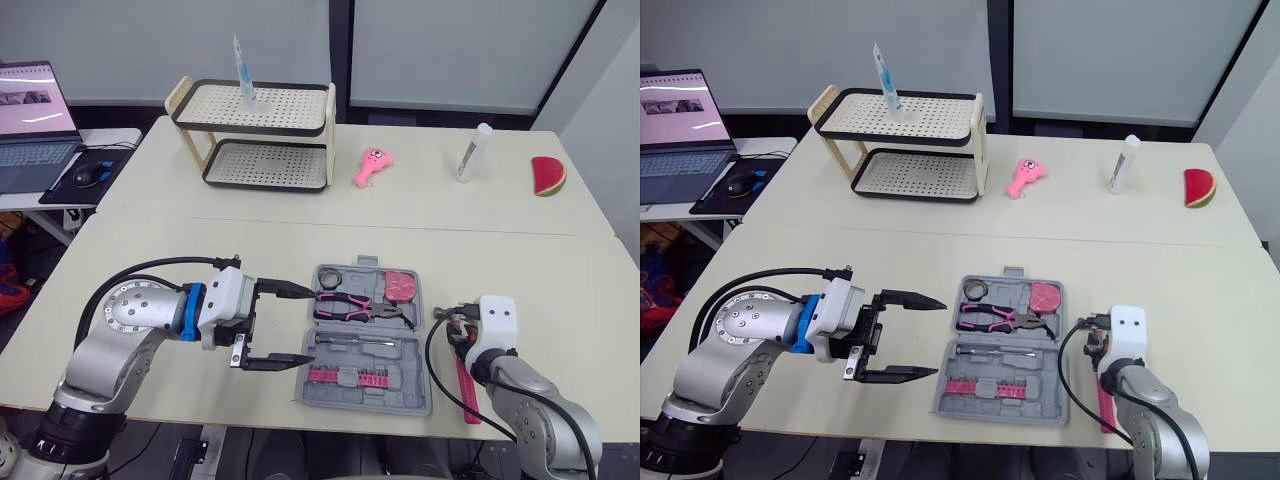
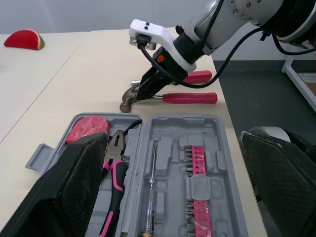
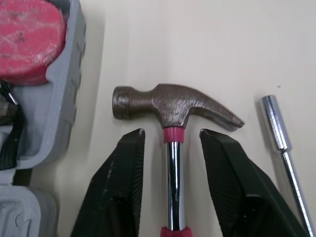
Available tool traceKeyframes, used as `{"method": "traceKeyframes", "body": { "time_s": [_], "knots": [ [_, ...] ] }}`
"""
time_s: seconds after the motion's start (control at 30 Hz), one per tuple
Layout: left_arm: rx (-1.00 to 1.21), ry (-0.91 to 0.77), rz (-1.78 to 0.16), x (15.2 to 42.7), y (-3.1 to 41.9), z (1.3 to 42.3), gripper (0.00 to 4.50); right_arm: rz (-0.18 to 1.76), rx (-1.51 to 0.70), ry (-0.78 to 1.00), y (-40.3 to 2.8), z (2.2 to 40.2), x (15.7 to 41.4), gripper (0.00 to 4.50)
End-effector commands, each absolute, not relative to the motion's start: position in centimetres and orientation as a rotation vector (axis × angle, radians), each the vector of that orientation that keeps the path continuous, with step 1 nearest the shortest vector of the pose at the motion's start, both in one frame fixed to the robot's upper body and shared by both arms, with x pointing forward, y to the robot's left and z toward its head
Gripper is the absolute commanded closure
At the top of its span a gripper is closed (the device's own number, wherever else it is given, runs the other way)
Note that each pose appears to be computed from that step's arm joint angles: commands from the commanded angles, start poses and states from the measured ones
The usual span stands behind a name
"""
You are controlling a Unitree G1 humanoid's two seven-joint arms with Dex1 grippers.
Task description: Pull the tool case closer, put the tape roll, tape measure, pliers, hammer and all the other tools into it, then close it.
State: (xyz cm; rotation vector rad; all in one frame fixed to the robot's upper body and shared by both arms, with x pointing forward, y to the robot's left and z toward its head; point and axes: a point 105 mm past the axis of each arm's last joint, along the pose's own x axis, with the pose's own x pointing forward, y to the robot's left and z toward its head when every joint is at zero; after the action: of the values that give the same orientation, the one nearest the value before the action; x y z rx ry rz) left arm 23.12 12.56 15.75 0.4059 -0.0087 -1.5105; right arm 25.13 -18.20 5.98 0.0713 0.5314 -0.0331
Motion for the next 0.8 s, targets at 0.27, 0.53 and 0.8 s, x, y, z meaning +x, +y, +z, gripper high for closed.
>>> {"method": "traceKeyframes", "body": {
  "time_s": [0.27,0.53,0.8],
  "knots": [
    [0.428,-0.029,-1.5,22.6,12.7,16.0,0.0,0.631,-0.51,0.469,-17.2,12.7,23.3,0.44],
    [0.438,-0.028,-1.51,22.3,12.5,15.7,0.0,1.256,-1.264,0.439,-18.2,13.2,24.2,0.44],
    [0.435,-0.007,-1.531,22.0,12.2,15.4,0.0,1.604,-1.721,0.459,-17.9,11.6,26.2,0.44]
  ]
}}
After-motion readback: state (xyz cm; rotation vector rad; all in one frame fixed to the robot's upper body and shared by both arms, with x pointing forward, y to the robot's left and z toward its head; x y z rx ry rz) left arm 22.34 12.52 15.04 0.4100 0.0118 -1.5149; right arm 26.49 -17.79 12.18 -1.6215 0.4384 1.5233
